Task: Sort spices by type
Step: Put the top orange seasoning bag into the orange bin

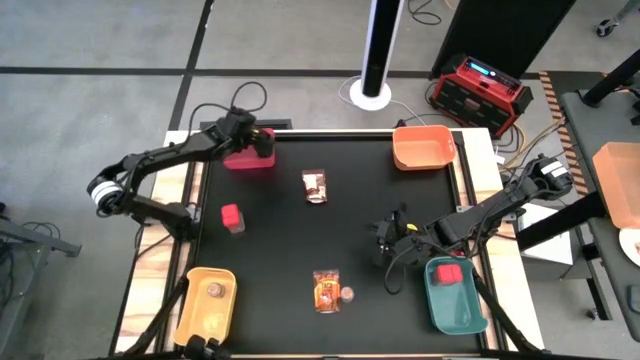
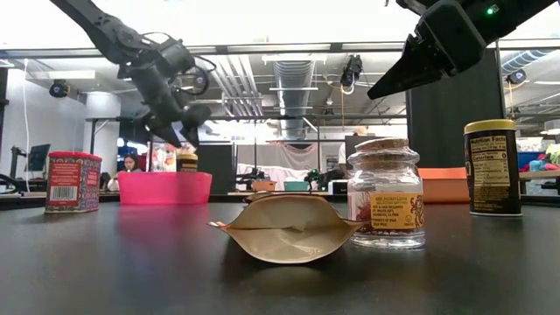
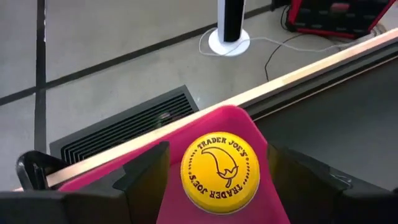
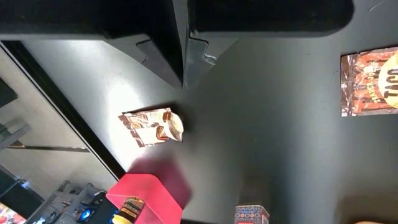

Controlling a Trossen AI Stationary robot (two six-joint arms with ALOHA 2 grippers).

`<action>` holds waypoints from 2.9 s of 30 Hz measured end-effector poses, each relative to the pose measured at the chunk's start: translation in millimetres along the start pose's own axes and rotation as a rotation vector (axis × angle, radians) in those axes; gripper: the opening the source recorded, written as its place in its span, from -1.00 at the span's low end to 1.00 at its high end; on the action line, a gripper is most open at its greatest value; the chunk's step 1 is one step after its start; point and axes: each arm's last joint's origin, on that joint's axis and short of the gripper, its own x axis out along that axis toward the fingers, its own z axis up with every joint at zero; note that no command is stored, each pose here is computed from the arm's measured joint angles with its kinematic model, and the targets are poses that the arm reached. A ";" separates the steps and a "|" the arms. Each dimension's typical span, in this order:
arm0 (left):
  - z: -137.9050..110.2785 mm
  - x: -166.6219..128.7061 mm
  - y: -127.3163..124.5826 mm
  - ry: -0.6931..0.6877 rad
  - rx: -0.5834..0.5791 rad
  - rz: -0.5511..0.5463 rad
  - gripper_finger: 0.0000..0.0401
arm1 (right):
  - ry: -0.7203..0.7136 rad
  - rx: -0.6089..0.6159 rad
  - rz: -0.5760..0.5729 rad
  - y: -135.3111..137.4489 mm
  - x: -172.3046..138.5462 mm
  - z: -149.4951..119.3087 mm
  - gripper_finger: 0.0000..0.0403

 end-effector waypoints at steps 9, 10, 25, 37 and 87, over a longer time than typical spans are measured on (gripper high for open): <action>-4.5 -39.8 -33.3 -0.046 0.061 -0.208 0.25 | -0.002 0.017 -0.007 -0.2 -0.1 0.1 -0.95; -7.7 -45.4 -41.0 -0.051 0.083 -0.239 0.25 | -0.003 0.018 -0.007 -0.2 0.0 0.2 -0.95; -71.7 -104.3 -142.1 -0.109 0.492 -0.552 0.25 | -0.042 0.066 0.003 0.7 -0.1 4.9 -0.95; -99.1 -64.8 -183.0 -0.120 0.602 -0.585 0.25 | -0.038 0.078 0.012 1.2 -0.3 4.6 -0.95; -94.6 1.0 -195.1 0.091 0.558 -0.519 -0.88 | 0.000 0.090 0.009 1.4 -1.2 -0.4 -0.95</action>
